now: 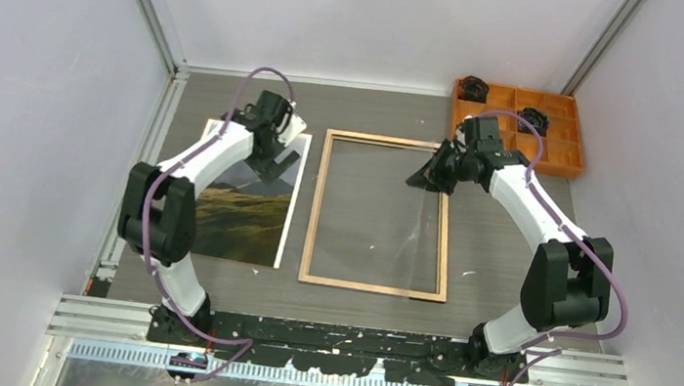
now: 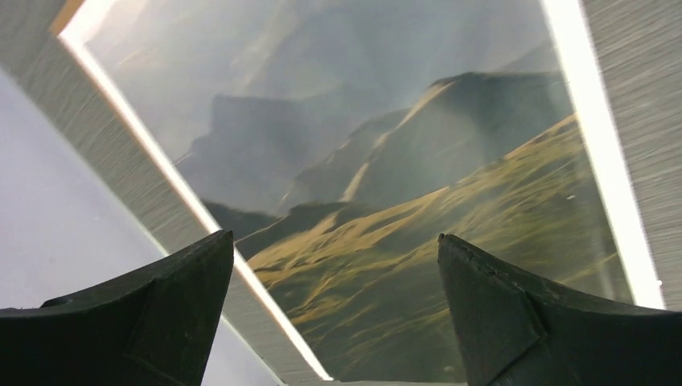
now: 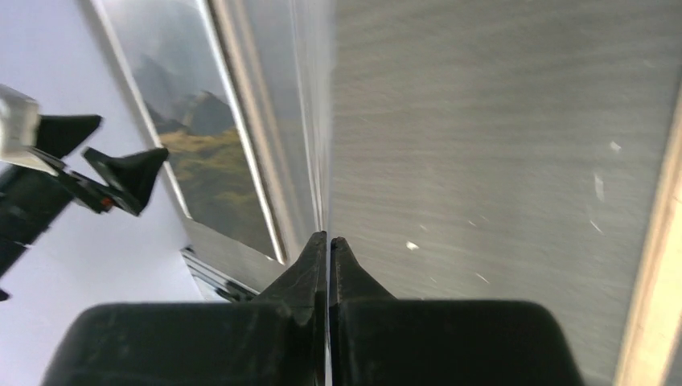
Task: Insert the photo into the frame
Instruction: Place the photo frame item in the photo frame.
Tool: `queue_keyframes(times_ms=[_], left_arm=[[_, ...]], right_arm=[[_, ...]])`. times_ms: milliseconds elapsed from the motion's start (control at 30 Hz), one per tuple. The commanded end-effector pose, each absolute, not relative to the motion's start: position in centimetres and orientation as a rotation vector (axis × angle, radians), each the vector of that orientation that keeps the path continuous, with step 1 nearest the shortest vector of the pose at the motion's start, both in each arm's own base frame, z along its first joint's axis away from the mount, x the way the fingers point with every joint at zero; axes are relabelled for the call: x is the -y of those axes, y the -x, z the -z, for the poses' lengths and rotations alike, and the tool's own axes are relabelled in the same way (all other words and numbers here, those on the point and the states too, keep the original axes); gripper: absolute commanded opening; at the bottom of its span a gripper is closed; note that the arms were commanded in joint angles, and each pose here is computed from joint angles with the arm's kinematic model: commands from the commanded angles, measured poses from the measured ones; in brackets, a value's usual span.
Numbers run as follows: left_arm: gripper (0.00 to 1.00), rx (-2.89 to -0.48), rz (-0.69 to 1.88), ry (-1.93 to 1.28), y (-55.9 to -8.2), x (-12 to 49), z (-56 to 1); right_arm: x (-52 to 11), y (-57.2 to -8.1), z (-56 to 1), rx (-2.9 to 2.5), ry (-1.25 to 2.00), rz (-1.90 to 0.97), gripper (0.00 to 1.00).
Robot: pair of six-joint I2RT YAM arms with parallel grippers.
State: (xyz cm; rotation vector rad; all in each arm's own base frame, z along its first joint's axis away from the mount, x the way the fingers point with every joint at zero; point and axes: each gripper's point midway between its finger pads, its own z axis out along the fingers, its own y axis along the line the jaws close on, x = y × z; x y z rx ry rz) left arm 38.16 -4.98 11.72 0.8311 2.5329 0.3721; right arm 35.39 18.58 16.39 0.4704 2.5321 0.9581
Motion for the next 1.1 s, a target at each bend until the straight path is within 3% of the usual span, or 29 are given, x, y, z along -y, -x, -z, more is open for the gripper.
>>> queue_keyframes(times_ms=[0, 267, 400, 567, 767, 1067], left_arm=[[1.0, -2.544, -0.336, -0.854, -38.9, 8.0, -10.5], [1.0, -2.522, -0.274, -0.926, -38.8, 12.4, -9.2], [1.0, -2.527, -0.232, -0.967, -37.6, 13.1, -8.5], [1.0, -2.535, -0.21, -1.007, -36.4, 13.6, -7.9], [1.0, -2.539, -0.228, -1.058, -35.5, 14.1, -6.7], [1.0, -2.527, -0.275, -1.111, -34.7, 13.9, -6.2]], right_arm=[[-16.6, -33.1, -14.8, -2.66, -0.377, -0.844, 0.02], [-14.8, -36.1, -14.0, -2.64, -0.418, -0.77, 0.25], [-15.4, -36.7, -13.4, -2.622, -0.452, -0.839, 0.45], [-15.8, -35.7, -11.2, -2.64, -0.544, -0.896, 0.6], [-15.6, -33.6, -8.0, -2.687, -0.686, -0.934, 0.65], [-12.1, -30.8, -7.2, -2.721, -0.737, -0.641, 0.81]])
